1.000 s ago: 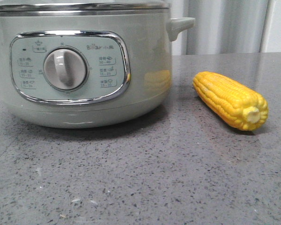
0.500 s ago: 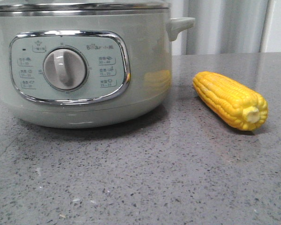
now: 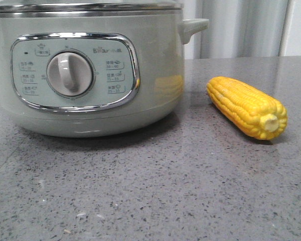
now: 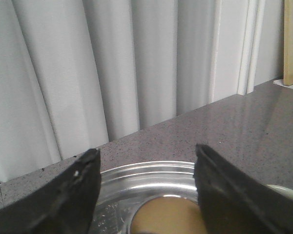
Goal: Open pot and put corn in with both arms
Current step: 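Lift the glass lid off the pot and move it beside the pot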
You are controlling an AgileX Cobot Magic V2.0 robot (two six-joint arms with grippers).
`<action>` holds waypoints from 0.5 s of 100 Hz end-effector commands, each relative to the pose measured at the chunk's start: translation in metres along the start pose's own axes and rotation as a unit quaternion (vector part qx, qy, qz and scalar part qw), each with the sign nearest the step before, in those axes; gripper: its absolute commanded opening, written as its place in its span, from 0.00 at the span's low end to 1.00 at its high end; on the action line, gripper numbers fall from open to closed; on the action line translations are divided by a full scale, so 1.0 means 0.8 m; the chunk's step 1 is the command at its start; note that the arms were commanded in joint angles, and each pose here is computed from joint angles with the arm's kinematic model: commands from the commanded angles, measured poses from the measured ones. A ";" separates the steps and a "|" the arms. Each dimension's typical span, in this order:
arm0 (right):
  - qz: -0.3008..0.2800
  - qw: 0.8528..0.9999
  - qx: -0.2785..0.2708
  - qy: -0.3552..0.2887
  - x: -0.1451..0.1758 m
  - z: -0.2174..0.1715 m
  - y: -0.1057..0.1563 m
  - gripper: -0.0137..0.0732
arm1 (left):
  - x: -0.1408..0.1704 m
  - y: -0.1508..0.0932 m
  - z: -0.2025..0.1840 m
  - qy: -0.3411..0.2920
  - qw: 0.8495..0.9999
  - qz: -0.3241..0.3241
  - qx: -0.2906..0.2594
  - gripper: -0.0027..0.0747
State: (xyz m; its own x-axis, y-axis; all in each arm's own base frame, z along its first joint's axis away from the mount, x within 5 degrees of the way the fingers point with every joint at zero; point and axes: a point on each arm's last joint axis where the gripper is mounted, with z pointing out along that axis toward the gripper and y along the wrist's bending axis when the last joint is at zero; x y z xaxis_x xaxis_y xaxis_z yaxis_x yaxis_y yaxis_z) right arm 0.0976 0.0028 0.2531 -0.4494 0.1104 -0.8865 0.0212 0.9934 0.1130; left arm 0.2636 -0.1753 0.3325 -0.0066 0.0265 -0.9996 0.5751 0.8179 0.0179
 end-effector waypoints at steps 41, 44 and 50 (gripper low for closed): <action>-0.001 0.999 -0.003 -0.050 -0.021 -0.003 0.002 0.07 | -0.015 -0.013 -0.003 0.002 1.000 -0.017 0.011 0.52; -0.001 0.999 -0.003 -0.050 -0.021 -0.003 0.002 0.07 | -0.015 -0.012 -0.003 0.003 1.000 -0.019 0.009 0.52; -0.001 0.999 -0.003 -0.051 -0.021 -0.003 0.002 0.07 | -0.015 -0.011 -0.003 0.003 1.000 -0.019 0.008 0.52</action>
State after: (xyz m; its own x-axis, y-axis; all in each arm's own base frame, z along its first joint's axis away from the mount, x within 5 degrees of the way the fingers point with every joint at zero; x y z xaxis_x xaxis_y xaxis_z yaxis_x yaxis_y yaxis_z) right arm 0.0979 0.0028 0.2536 -0.4435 0.1122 -0.8892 0.0211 0.9932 0.1148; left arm 0.2593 -0.1837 0.3214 -0.1032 0.0725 -0.9920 0.5898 0.8076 -0.0024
